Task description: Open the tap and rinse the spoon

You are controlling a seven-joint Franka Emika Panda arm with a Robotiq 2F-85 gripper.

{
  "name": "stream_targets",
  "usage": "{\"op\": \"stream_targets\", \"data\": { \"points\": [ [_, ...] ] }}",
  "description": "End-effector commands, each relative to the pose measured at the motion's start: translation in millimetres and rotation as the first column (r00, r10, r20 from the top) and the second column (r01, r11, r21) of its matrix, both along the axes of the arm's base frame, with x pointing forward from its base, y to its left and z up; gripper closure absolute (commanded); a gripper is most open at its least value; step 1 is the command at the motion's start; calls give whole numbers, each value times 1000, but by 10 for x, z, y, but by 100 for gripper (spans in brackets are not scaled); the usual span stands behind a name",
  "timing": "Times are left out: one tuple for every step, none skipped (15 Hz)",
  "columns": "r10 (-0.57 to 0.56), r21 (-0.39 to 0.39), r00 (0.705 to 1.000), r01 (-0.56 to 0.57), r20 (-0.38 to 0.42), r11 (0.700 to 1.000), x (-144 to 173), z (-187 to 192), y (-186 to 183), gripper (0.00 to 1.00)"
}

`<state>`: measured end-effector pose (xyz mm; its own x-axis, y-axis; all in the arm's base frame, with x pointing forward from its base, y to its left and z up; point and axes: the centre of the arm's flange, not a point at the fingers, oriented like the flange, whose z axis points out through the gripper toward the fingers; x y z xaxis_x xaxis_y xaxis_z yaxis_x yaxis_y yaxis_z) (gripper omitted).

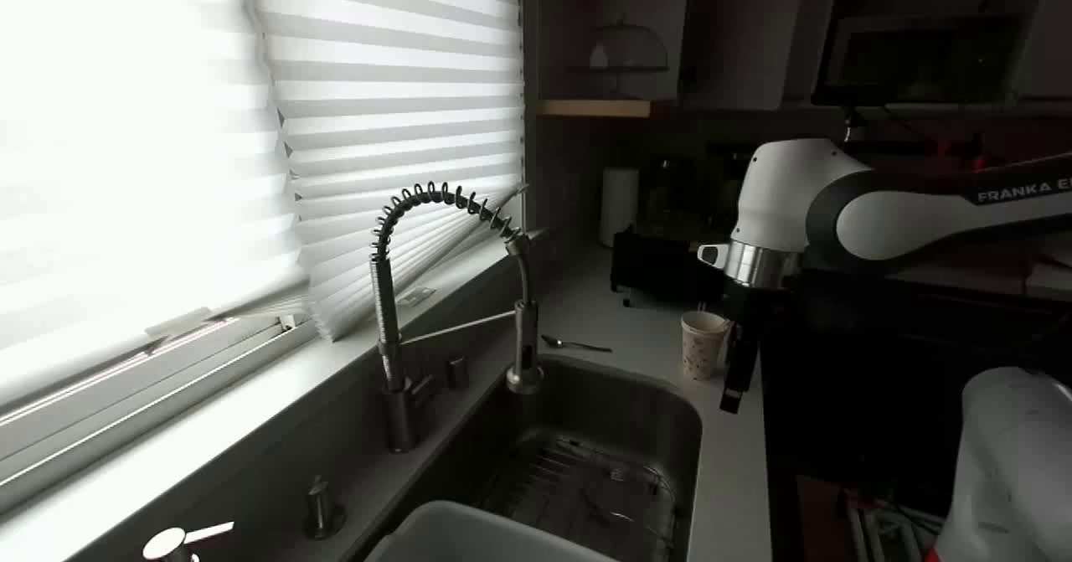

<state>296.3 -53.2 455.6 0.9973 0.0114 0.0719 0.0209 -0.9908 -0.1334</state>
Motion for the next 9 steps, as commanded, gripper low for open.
{"op": "stream_targets", "data": {
  "points": [
    [0, 0, 1000, 0, 0, 1000, 0, 0, 0, 0],
    [0, 0, 1000, 0, 0, 1000, 0, 0, 0, 0],
    [0, 0, 1000, 0, 0, 1000, 0, 0, 1, 0],
    [0, 0, 1000, 0, 0, 1000, 0, 0, 1, 0],
    [0, 0, 1000, 0, 0, 1000, 0, 0, 1, 0],
    [0, 0, 1000, 0, 0, 1000, 0, 0, 1, 0],
    [0, 0, 1000, 0, 0, 1000, 0, 0, 1, 0],
    [0, 0, 1000, 0, 0, 1000, 0, 0, 1, 0],
    [2, -15, 1000, -1, 9, 1000, 61, 1, -31, 0]
  ]
}}
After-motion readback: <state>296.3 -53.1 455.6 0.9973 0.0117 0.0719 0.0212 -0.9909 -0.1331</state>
